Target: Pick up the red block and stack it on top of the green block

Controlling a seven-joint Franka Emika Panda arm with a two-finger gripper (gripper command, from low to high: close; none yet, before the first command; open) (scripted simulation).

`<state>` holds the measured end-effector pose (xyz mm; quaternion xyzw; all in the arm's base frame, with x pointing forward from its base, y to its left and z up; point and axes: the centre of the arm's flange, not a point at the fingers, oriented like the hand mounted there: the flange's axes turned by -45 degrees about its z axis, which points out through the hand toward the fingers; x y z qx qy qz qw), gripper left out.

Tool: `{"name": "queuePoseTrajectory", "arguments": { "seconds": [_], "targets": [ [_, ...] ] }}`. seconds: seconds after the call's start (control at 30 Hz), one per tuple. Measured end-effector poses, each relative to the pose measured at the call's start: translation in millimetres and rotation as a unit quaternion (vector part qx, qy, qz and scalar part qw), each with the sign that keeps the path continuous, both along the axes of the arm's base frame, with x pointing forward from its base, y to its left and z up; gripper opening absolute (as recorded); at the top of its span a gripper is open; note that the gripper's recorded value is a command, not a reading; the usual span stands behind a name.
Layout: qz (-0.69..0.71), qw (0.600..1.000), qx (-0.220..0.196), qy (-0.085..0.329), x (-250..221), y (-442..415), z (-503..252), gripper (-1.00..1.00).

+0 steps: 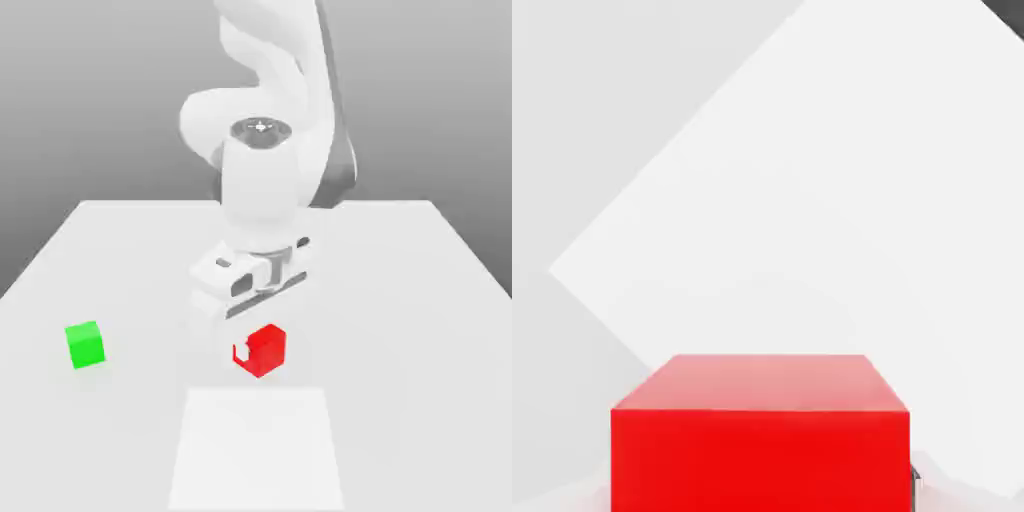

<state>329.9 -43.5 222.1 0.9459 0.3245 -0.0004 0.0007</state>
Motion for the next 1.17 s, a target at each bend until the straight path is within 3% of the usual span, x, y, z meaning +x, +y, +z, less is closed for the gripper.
{"name": "queuePoseTrajectory", "arguments": {
  "seconds": [0.23,0.53,0.87,1.17],
  "targets": [
    [-0.119,0.993,0.000,0.000,-28,-111,11,-1.00],
    [-0.264,0.964,0.003,-0.001,-113,-227,22,-1.00],
    [-0.272,0.961,0.039,-0.010,-113,-229,-14,-1.00],
    [-0.275,0.961,0.022,-0.003,-118,-231,-40,-1.00]
  ]
}}
